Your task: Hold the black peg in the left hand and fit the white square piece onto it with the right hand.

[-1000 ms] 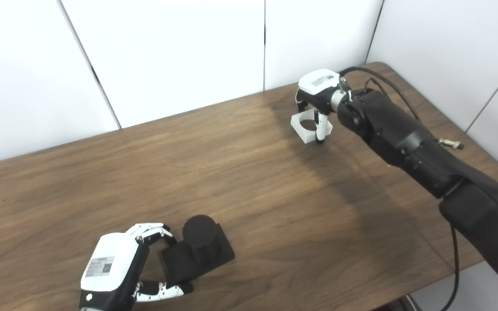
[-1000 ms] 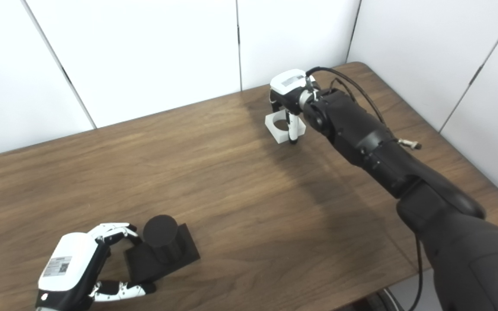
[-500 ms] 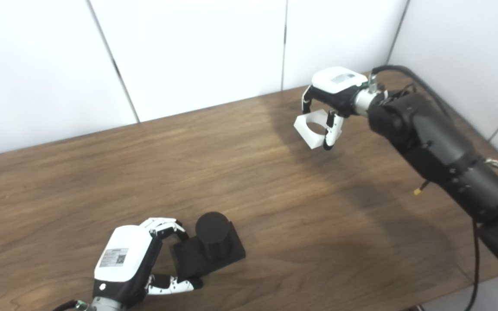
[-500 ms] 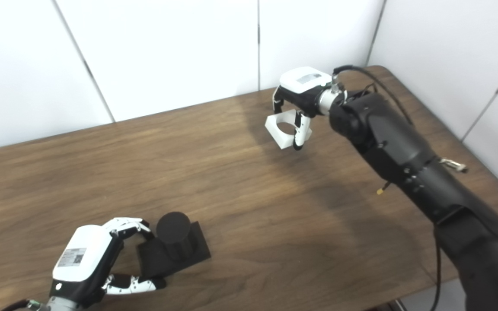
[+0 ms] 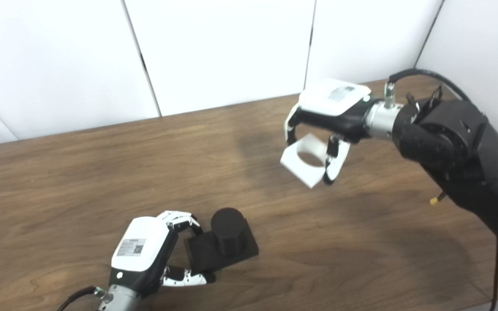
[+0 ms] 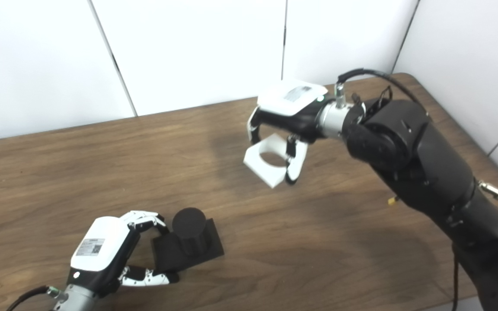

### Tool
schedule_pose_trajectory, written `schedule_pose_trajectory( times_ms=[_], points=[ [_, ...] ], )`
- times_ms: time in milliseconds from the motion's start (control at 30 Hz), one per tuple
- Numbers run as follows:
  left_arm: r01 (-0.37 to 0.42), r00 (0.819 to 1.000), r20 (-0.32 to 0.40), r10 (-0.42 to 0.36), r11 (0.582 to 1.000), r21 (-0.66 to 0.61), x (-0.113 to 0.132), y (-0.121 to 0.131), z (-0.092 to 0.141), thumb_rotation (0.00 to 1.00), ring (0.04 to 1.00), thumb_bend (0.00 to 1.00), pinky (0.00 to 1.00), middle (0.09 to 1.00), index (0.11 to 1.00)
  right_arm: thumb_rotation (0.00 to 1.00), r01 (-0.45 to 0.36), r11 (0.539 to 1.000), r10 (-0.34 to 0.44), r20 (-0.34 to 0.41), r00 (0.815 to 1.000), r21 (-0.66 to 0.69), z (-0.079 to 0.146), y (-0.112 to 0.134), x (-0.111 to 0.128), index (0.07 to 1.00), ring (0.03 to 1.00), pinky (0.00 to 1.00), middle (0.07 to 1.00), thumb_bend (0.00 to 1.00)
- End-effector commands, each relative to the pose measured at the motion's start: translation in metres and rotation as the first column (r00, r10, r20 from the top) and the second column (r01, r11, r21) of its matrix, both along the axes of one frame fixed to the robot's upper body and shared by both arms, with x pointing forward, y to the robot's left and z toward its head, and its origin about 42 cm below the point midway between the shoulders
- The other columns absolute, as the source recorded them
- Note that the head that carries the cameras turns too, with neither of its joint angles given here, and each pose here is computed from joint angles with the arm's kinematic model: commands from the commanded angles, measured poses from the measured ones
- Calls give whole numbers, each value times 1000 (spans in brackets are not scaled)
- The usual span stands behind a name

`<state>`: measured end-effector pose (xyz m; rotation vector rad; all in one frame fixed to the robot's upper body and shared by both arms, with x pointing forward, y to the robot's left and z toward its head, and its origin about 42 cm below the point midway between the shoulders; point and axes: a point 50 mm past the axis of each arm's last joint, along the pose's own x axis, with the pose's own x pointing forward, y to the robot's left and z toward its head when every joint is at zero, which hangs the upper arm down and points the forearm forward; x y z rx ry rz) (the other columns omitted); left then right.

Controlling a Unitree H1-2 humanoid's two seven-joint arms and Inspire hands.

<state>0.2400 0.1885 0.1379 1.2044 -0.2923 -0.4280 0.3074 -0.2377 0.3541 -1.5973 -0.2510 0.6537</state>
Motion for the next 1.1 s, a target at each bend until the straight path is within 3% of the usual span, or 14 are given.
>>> schedule_pose_trajectory(
  times_ms=[0,233,433,1067],
  points=[
    [0,1000,-27,2,999,51,-3,2,-6,45,774,520,780,750,487,134,-53,999,51,88,995,13,25,11,-8,483,835,877,749,525],
    [-13,999,-37,15,999,53,-1,-3,-3,46,778,520,783,751,487,136,-197,980,193,103,976,34,30,40,-32,482,814,853,736,525],
    [-16,999,-39,18,999,48,-1,-7,-4,47,779,520,774,749,487,135,-258,965,254,73,965,56,25,59,-38,482,814,860,727,525],
    [-18,998,-52,20,999,34,0,-8,-1,46,778,520,698,750,487,134,-319,942,315,51,948,103,-4,97,-31,482,828,884,724,525]
  ],
)
